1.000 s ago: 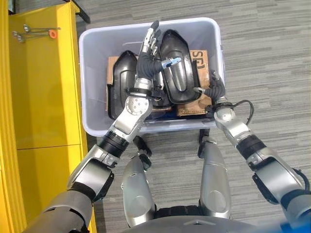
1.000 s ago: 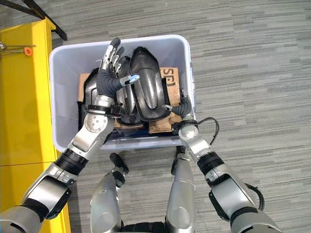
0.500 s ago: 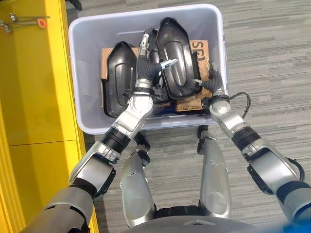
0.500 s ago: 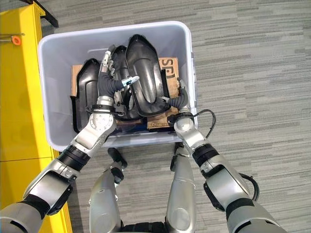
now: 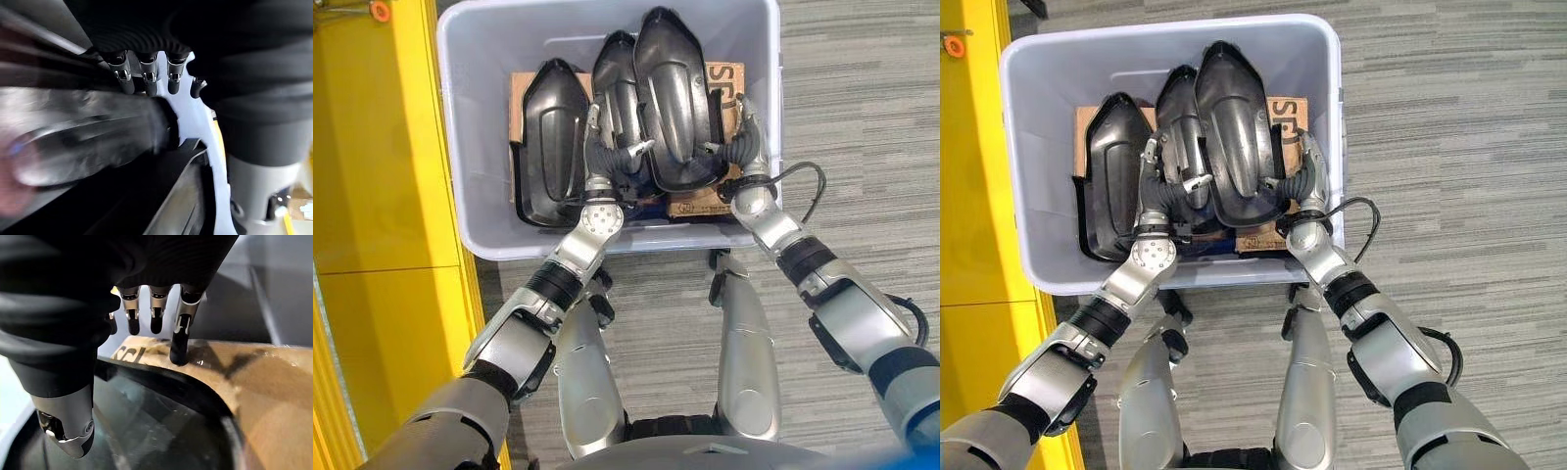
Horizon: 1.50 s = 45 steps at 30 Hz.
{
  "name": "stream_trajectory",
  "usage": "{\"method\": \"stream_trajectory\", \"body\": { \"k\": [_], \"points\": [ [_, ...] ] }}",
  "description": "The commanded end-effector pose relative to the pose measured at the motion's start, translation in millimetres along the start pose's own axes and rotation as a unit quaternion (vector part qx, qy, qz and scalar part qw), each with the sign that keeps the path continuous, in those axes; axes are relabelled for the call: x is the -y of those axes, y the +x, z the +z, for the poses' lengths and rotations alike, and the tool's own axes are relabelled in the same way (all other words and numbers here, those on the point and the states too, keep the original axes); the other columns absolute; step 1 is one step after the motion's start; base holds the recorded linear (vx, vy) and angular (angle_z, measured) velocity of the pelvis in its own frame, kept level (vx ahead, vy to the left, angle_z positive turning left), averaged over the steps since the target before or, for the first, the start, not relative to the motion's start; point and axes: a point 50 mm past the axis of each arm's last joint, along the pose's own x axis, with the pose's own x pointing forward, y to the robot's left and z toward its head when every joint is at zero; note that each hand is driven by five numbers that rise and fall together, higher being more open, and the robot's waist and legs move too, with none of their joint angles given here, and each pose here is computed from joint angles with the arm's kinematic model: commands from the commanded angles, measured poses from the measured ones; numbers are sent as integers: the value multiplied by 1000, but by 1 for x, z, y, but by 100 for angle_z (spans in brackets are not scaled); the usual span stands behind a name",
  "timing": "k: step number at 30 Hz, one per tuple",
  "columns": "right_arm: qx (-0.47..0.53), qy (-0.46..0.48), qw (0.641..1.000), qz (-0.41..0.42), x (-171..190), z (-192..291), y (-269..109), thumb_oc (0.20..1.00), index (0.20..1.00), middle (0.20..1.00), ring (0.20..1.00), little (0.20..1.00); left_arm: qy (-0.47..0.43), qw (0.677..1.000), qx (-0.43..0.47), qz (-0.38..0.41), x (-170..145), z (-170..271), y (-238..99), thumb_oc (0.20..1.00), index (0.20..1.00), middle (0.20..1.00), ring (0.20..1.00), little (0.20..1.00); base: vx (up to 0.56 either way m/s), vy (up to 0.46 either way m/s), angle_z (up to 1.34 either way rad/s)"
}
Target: Move parts from the plastic box to the shelf.
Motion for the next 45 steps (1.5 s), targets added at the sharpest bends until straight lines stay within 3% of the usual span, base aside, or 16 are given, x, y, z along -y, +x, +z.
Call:
{"method": "stream_trajectory", "body": {
  "k": [1,12,21,28,39,45],
  "points": [
    [65,-34,997,-10,-3,31,10,1000,1000,1000,1000,1000,8,999,38,-30,9,15,4,1000,1000,1000,1000,1000,-4,-40,0],
    [62,-91,994,10,-11,22,6,1000,1000,1000,1000,1000,36,990,92,-99,31,30,-1,1000,1000,1000,1000,1000,2,-17,1],
    [43,-74,996,29,-21,20,2,1000,1000,1000,1000,1000,43,985,106,-128,41,37,-2,1000,1000,1000,1000,1000,0,0,0],
    [-10,-26,1000,15,-26,11,-4,1000,1000,1000,1000,1000,24,984,124,-127,51,53,0,1000,1000,1000,1000,1000,0,0,0],
    [-143,198,970,-13,-38,-4,-21,1000,1000,1000,1000,1000,-17,993,68,-91,55,51,2,1000,1000,1000,1000,1000,2,13,-5],
    [-133,205,970,-1,-45,6,-25,1000,1000,1000,1000,1000,-40,996,34,-73,58,47,1,1000,1000,1000,1000,1000,4,15,-2]
  ]
}}
